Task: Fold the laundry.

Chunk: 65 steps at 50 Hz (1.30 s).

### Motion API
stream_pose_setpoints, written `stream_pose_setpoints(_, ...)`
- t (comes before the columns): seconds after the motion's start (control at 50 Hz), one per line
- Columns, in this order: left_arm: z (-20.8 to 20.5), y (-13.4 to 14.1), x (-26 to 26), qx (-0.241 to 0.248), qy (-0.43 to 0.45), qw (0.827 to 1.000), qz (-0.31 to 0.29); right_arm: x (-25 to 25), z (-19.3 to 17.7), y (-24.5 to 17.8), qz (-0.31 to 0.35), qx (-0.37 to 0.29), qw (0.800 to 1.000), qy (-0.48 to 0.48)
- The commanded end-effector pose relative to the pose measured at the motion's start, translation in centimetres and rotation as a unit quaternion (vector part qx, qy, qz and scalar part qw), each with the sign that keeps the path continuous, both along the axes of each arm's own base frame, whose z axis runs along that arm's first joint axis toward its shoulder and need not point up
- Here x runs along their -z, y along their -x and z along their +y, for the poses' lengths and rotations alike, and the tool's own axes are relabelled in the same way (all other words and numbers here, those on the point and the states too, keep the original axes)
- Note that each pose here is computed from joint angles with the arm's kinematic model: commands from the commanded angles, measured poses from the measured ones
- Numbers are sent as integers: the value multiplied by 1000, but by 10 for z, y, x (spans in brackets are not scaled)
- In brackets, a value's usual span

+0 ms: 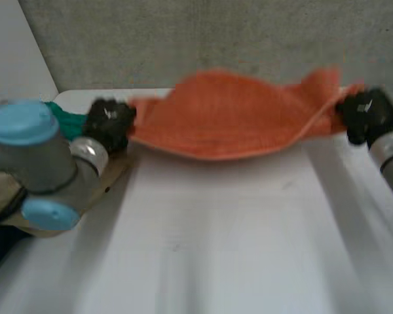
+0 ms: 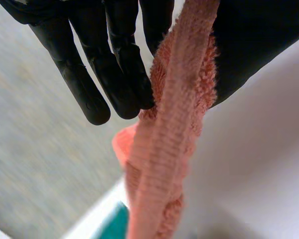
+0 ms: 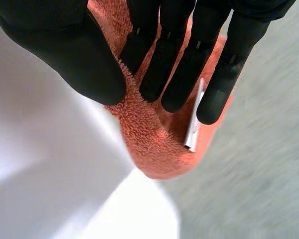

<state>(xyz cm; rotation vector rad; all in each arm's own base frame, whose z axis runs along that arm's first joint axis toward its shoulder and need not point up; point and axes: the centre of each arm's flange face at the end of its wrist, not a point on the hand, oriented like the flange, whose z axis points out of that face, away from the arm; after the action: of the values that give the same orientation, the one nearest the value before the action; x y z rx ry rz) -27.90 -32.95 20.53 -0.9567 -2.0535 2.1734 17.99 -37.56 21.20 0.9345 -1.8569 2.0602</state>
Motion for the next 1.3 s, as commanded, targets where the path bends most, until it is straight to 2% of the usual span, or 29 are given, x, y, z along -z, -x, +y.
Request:
stream_pose_setpoints(0.02, 9, -10, 73, -7, -44, 997, -59, 67, 12, 18, 78, 9, 992, -96)
stream_pose_setpoints(0.08, 13, -14, 85, -8, -42, 996, -74, 75, 11, 27, 95, 19, 990, -106)
stream_pose_setpoints(0.36, 17, -25, 85, -15, -44, 996, -80, 70, 18, 44, 83, 23, 988, -127)
stream_pose_setpoints(0.46, 28, -24, 84, 8, -49, 995, -82, 67, 20, 48, 77, 20, 986, -145)
stream_pose_setpoints(0.64, 49, -25, 73, 23, -44, 995, -89, 13, 15, 52, 37, 30, 988, -145)
stream_pose_setpoints(0.7, 54, -26, 70, 25, -42, 995, -92, -9, 15, 49, 21, 22, 985, -167)
stream_pose_setpoints(0.8, 57, -27, 67, 26, -40, 995, -91, -16, 10, 37, 9, -13, 975, -222)
stream_pose_setpoints(1.02, 56, -30, 64, 22, -46, 995, -90, 22, -31, 11, 57, -38, 963, -261)
stream_pose_setpoints(1.22, 54, -33, 60, 16, -45, 995, -86, 66, -53, 5, 168, -16, 962, -213)
stream_pose_setpoints(1.3, 51, -36, 60, 10, -48, 995, -82, 71, -57, 6, 174, -2, 965, -198)
